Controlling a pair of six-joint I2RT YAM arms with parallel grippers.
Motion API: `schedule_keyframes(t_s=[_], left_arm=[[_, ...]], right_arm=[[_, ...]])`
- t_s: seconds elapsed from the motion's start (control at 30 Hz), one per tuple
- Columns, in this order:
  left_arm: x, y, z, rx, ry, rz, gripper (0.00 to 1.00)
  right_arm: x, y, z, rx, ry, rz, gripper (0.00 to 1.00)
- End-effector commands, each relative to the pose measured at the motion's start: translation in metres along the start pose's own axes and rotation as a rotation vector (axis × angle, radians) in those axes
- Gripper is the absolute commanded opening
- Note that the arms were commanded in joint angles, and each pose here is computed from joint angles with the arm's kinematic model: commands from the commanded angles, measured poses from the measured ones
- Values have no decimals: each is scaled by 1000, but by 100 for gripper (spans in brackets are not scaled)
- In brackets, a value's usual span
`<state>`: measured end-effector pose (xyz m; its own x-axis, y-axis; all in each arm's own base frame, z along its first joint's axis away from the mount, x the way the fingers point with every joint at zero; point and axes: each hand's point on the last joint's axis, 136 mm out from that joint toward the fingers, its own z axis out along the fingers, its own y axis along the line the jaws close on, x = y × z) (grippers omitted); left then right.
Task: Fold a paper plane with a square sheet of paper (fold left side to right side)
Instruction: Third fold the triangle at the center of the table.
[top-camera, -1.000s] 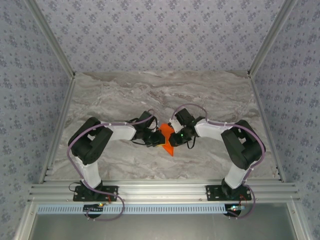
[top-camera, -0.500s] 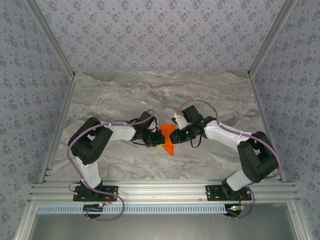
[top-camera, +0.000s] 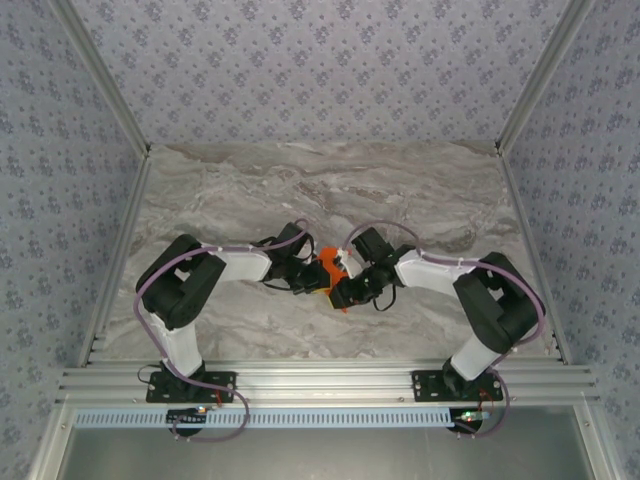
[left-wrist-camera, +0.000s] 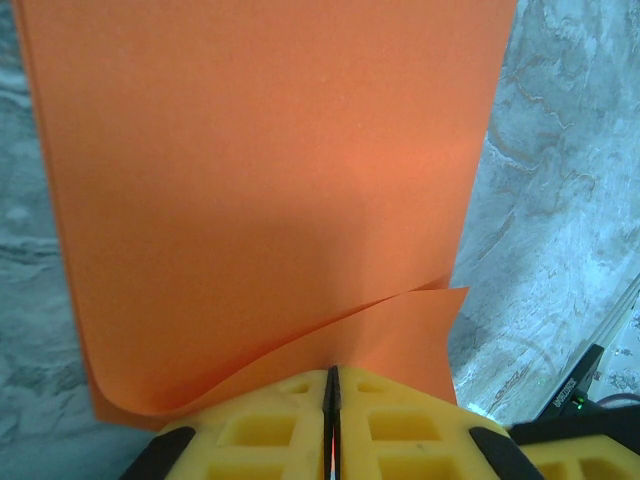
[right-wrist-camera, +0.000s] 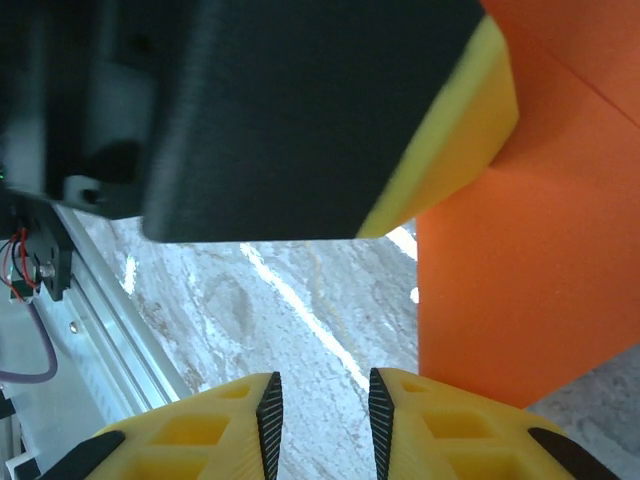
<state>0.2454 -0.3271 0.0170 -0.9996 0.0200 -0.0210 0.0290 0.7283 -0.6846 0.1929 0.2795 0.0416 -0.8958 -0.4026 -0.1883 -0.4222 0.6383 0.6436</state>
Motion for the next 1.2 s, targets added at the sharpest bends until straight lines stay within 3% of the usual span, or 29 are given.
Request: schedule_keyframes(t_s=[0.0, 0.53, 0.87, 1.17], left_arm=[[9, 31, 7, -103, 14, -46, 10], [9, 30, 7, -105, 17, -41, 10], [5, 26, 3, -114, 12, -20, 10], [-3, 14, -6, -99, -19, 21, 10]], right_arm=[[0, -3, 3, 28, 26, 12, 30], [15, -22, 14, 120, 99, 28, 29], [32, -43, 12, 116, 107, 160, 9], [57, -66, 19, 78, 125, 316, 0]])
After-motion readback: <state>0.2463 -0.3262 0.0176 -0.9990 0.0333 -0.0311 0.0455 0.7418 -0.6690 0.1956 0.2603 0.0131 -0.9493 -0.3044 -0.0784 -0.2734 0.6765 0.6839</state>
